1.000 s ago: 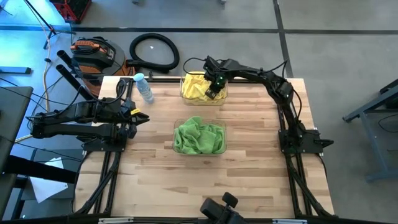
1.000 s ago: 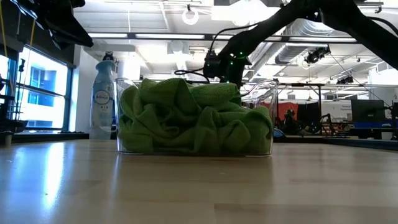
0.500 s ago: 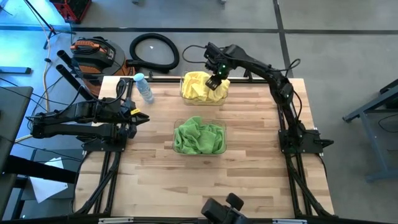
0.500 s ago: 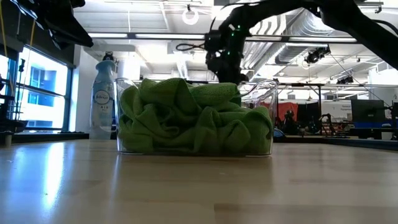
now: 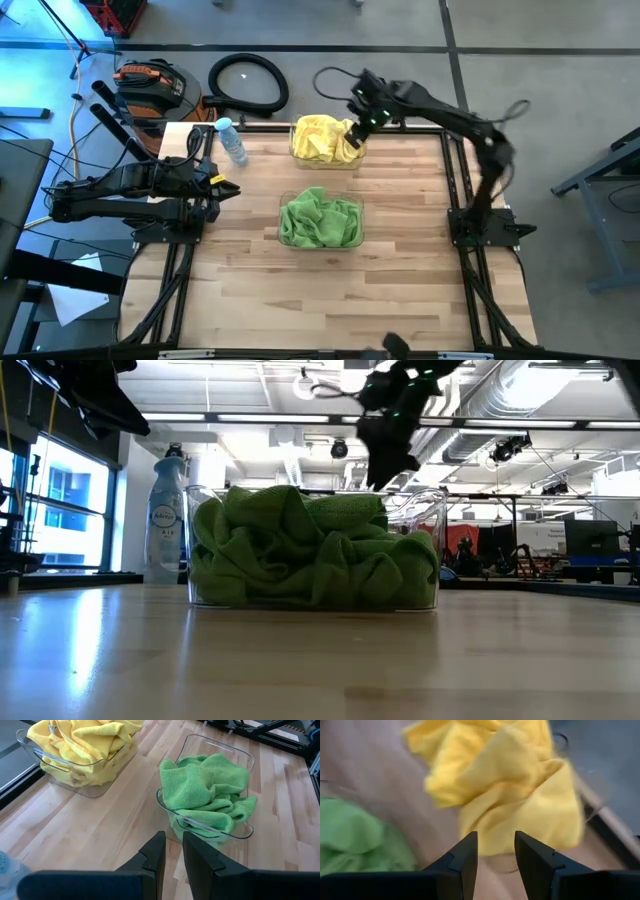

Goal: Sort microfiber towel by color & place in baskets
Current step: Return to Home Position

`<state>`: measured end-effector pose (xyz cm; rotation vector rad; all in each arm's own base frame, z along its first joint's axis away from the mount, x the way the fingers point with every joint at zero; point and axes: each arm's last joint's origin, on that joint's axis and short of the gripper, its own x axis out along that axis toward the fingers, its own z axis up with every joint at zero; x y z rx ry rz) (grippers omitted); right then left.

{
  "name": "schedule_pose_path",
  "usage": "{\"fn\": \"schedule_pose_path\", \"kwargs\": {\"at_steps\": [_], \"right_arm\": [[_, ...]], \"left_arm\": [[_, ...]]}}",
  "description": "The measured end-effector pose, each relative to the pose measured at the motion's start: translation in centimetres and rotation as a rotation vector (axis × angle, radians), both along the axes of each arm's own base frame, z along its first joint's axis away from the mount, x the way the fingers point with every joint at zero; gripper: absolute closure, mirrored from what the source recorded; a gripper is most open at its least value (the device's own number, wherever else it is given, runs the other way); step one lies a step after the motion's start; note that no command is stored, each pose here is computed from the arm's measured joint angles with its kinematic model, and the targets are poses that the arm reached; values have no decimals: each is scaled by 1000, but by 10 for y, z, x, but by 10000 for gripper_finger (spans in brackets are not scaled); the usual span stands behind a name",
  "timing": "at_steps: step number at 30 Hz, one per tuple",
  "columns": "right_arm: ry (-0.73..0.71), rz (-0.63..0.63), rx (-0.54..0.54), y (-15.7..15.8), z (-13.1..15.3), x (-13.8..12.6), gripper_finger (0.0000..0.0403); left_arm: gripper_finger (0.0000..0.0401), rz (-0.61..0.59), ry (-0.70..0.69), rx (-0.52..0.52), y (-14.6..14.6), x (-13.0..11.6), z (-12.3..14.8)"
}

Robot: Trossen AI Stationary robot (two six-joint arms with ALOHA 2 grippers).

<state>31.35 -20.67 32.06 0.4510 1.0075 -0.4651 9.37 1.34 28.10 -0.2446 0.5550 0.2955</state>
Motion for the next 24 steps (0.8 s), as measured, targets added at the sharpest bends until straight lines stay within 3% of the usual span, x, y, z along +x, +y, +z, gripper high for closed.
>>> {"fn": "schedule_pose_path", "kwargs": {"at_steps": [6, 11, 15, 20, 24], "right_arm": [[-257, 54, -50, 64, -1, -47, 279], [-406, 136, -137, 105, -6, -80, 279], [-464, 182, -173, 121, -10, -96, 279], [-502, 140, -124, 129, -9, -104, 279], [-521, 95, -87, 129, -8, -104, 279]], "left_arm": [[348, -10, -11, 8, 0, 1, -2], [348, -119, -201, 128, 0, 14, -19], [348, -231, -289, 255, -1, 20, -35], [348, -320, -382, 294, -4, 20, -60], [348, -325, -510, 318, -5, 17, -79]]}}
